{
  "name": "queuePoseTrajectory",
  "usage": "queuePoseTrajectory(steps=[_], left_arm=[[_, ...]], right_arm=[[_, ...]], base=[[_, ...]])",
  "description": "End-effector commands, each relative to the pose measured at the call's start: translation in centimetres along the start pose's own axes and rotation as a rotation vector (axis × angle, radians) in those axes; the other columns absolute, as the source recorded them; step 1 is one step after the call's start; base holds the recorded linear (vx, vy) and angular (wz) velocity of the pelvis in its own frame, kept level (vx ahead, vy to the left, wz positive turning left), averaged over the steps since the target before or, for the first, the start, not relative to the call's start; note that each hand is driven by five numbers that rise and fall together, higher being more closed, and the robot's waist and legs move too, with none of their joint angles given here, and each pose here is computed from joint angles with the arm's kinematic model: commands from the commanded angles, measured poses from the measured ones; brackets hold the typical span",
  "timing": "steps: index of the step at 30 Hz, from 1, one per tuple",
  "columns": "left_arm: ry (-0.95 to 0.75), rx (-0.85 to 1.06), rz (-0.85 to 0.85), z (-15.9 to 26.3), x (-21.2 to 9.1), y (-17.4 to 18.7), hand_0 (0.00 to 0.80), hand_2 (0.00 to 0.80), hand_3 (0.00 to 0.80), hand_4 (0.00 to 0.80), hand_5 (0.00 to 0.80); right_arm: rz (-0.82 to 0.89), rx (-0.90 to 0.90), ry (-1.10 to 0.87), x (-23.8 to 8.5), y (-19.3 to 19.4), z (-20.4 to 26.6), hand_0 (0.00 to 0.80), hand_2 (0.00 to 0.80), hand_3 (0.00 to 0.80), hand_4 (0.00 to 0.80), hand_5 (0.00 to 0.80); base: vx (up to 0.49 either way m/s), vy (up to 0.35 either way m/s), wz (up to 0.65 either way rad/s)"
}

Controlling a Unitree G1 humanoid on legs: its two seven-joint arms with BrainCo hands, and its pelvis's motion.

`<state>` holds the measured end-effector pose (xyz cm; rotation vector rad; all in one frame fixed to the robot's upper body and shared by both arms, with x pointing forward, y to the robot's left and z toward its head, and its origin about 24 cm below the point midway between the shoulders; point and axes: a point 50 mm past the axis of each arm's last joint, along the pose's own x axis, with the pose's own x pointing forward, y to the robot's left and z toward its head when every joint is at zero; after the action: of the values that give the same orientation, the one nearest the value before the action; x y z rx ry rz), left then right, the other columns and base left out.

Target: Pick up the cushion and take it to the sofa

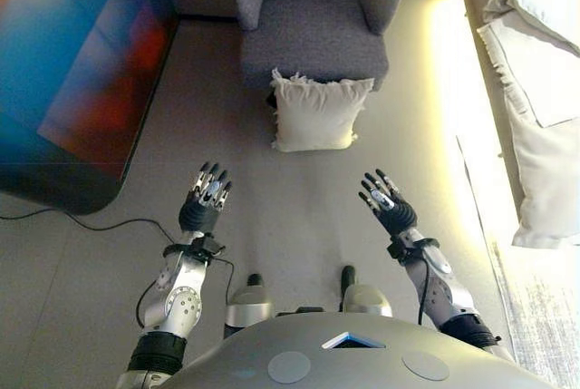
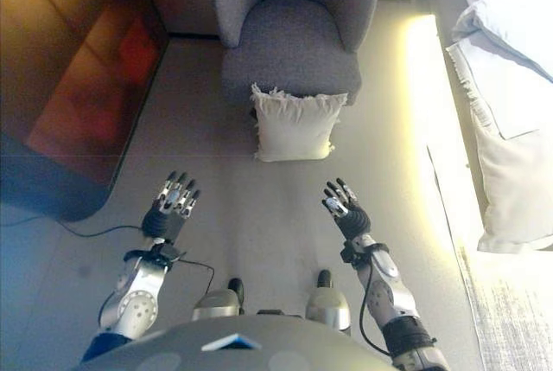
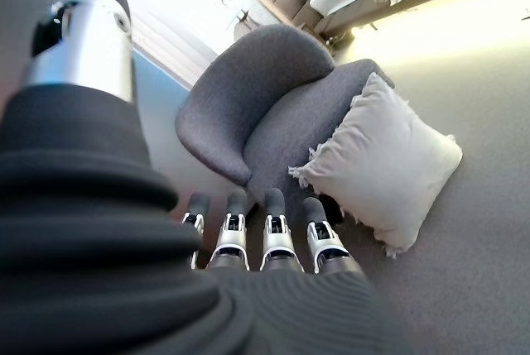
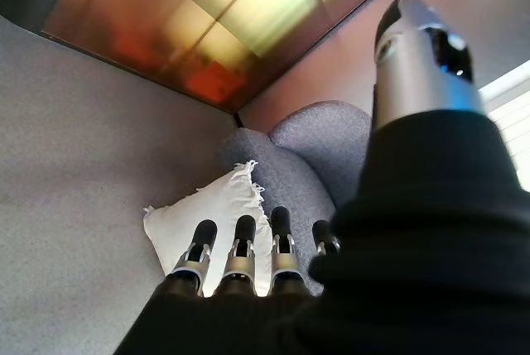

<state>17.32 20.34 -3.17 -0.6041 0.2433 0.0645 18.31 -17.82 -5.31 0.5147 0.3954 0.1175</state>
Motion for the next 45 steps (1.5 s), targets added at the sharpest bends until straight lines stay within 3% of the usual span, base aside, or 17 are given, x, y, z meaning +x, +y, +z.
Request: queuePoseTrajectory(steps=[1,6,17,28,35,45], left_arm=[[-0.140,0.131,-0.052,4.0,1.5,-0.2,0.000,0.000,0.000,0.000,0.000],[-0.117,0.157,-0.078,4.5,2.5,-0.8,0.000,0.000,0.000,0.000,0.000],[-0.051,0.155,-0.110,3.3,1.5,-0.9,0.000,0.000,0.000,0.000,0.000],[0.025,0.078,-0.087,1.0,0.5,-1.4,0.000,0.000,0.000,0.000,0.000],[-0.052,0.040,-0.092,1.8,1.9,-2.9,0.000,0.000,0.000,0.000,0.000],[-0.085,0.047,-0.114,2.8,1.5,-2.3,0.000,0.000,0.000,0.000,0.000]], right_arm=[[0.053,0.036,-0.195,1.1,2.1,2.9,0.000,0.000,0.000,0.000,0.000],[0.001,0.083,-0.203,0.8,1.7,2.4,0.000,0.000,0.000,0.000,0.000],[0.000,0.112,-0.185,0.9,1.2,2.8,0.000,0.000,0.000,0.000,0.000],[-0.031,0.067,-0.125,-0.4,0.5,1.8,0.000,0.000,0.000,0.000,0.000],[0.029,0.020,-0.130,0.0,0.2,2.1,0.000,0.000,0.000,0.000,0.000],[0.064,0.035,-0.128,-0.9,0.1,1.9,0.000,0.000,0.000,0.000,0.000]], base=[[-0.026,0.208,0.14],[0.101,0.112,0.44],[0.409,-0.085,0.47],[0.459,-0.125,0.11],[0.365,-0.130,-0.34],[0.399,0.150,-0.35]])
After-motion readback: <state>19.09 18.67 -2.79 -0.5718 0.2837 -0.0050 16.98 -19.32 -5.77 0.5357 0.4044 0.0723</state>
